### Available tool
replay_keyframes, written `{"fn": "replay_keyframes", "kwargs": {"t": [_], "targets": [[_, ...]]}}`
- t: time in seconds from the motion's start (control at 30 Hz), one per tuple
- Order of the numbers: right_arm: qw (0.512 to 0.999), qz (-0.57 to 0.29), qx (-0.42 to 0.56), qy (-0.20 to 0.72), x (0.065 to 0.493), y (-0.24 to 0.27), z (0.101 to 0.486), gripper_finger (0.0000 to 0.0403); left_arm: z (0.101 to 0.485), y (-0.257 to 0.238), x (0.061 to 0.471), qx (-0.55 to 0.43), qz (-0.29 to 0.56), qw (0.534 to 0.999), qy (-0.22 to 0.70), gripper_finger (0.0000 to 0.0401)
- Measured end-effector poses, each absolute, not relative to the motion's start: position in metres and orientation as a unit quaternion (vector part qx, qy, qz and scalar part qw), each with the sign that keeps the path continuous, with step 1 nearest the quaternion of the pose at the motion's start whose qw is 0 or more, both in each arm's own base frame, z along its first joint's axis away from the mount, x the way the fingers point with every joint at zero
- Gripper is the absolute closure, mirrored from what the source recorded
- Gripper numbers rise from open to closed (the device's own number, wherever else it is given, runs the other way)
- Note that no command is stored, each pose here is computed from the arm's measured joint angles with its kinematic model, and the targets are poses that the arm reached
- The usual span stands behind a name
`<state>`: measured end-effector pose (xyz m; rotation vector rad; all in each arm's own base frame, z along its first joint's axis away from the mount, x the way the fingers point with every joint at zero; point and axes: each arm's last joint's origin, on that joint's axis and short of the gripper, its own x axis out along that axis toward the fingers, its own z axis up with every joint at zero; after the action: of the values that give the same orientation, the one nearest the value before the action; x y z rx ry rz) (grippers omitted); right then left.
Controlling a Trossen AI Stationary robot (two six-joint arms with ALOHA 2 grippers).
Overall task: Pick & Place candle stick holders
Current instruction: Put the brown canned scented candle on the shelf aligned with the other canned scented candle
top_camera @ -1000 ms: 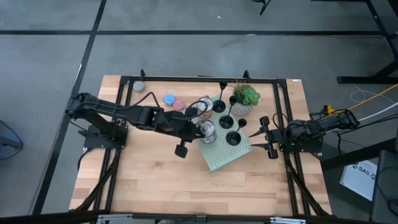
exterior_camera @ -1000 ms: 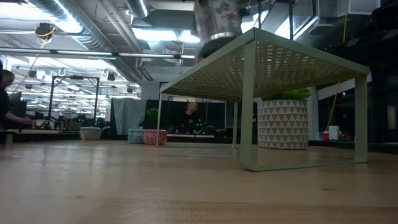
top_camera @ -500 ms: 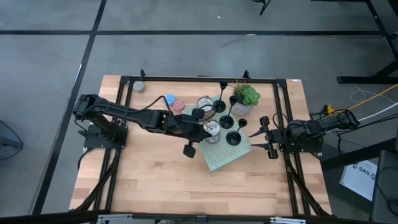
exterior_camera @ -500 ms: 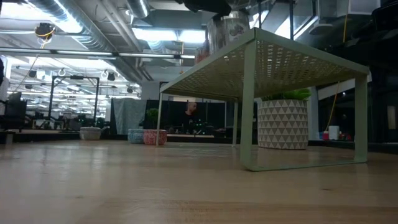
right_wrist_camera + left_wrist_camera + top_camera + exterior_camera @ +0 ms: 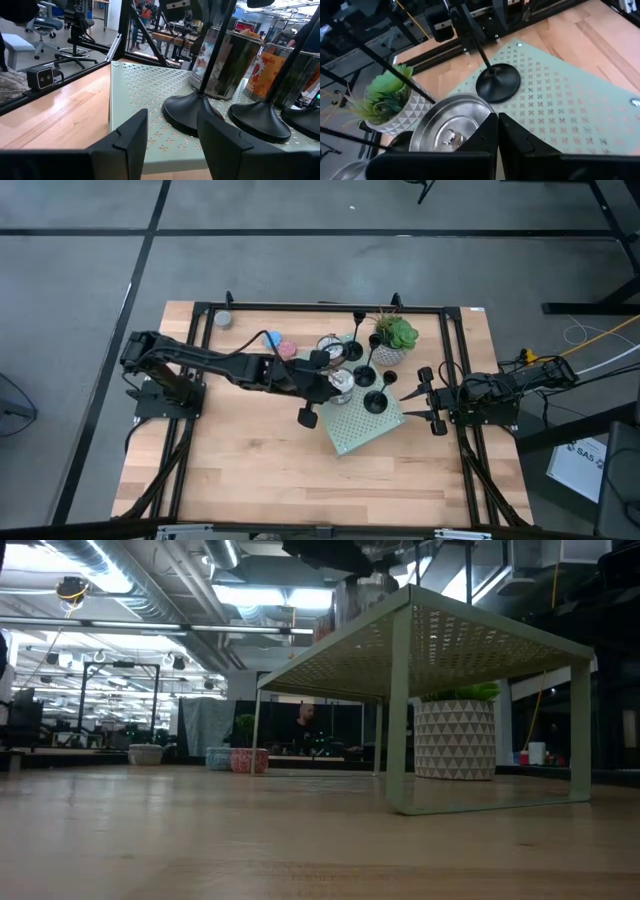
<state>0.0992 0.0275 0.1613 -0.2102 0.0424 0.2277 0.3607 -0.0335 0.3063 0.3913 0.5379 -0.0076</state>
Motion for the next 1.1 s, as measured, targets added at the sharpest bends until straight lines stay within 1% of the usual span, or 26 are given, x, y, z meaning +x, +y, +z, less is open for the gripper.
{"fn": "replay_keyframes", "kwargs": {"t": [0.17,0.23,0.33,0.47,0.57,0.67,0.8,0.9,1.1], "targets": [[0.988,0.114,-0.105,0.021,0.099,0.028,0.161,0.0231,0.304,-0.034,0.363,0.192,-0.004,0.945,0.266,0.0399],[0.988,0.113,-0.105,0.021,0.099,0.028,0.161,0.0231,0.303,-0.034,0.364,0.193,-0.002,0.945,0.265,0.0393],[0.988,0.113,-0.105,0.021,0.099,0.028,0.161,0.0231,0.303,-0.035,0.363,0.196,-0.005,0.944,0.266,0.0372],[0.988,0.113,-0.105,0.021,0.099,0.028,0.161,0.0231,0.304,-0.037,0.363,0.197,-0.007,0.945,0.262,0.0335],[0.988,0.113,-0.105,0.021,0.099,0.028,0.161,0.0231,0.311,-0.039,0.359,0.197,-0.008,0.948,0.251,0.0310],[0.988,0.113,-0.105,0.021,0.099,0.028,0.161,0.0231,0.323,-0.042,0.349,0.202,-0.008,0.949,0.241,0.0296],[0.988,0.114,-0.105,0.021,0.099,0.028,0.161,0.0231,0.337,-0.052,0.327,0.201,-0.009,0.947,0.250,0.0293],[0.988,0.113,-0.105,0.021,0.099,0.028,0.161,0.0231,0.338,-0.060,0.311,0.198,0.000,0.941,0.276,0.0301],[0.988,0.113,-0.105,0.021,0.099,0.028,0.161,0.0231,0.308,-0.073,0.296,0.179,0.028,0.938,0.297,0.0323]]}}
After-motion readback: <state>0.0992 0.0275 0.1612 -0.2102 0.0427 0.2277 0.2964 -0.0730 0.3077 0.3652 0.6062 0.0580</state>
